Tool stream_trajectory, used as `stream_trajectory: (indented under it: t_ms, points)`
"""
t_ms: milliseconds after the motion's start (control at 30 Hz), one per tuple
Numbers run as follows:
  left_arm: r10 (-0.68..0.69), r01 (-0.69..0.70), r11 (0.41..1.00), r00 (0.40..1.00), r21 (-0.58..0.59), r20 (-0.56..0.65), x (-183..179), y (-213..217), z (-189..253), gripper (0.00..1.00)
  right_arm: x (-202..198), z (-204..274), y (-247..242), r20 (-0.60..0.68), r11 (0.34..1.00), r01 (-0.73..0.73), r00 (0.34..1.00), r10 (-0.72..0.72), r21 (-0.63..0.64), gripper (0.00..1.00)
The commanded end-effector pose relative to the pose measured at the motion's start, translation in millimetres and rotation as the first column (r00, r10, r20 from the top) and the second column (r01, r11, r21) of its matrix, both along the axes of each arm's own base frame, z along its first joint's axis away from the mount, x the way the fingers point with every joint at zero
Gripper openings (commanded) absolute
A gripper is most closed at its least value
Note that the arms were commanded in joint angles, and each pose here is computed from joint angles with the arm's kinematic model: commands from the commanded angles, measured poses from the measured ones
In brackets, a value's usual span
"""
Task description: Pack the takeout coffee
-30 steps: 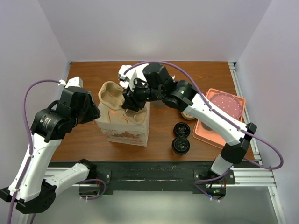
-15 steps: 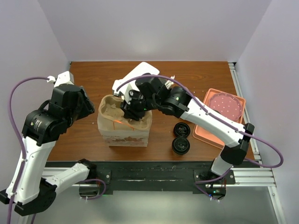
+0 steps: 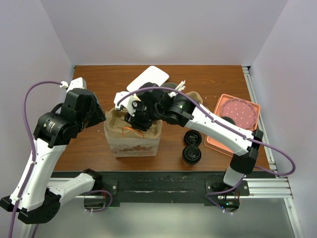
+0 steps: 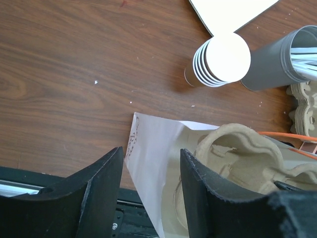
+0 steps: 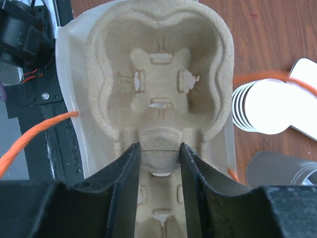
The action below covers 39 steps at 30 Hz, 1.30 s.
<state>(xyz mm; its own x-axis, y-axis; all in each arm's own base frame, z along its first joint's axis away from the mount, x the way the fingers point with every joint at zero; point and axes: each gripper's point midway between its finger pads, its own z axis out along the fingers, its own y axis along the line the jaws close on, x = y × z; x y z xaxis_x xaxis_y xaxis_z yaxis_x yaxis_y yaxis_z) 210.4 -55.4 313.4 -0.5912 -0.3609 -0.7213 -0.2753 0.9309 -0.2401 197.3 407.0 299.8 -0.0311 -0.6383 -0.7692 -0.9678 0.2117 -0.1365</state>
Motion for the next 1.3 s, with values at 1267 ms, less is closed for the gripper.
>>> stream_trajectory:
  t_ms: [1267]
  points:
    - [0.043,-0.047,0.999,0.981,0.018,0.192,60.8,-4.5,59.6,0.58,-20.6,53.9,42.4,0.164,0.956,-0.231,0.965,0.203,0.179,0.35]
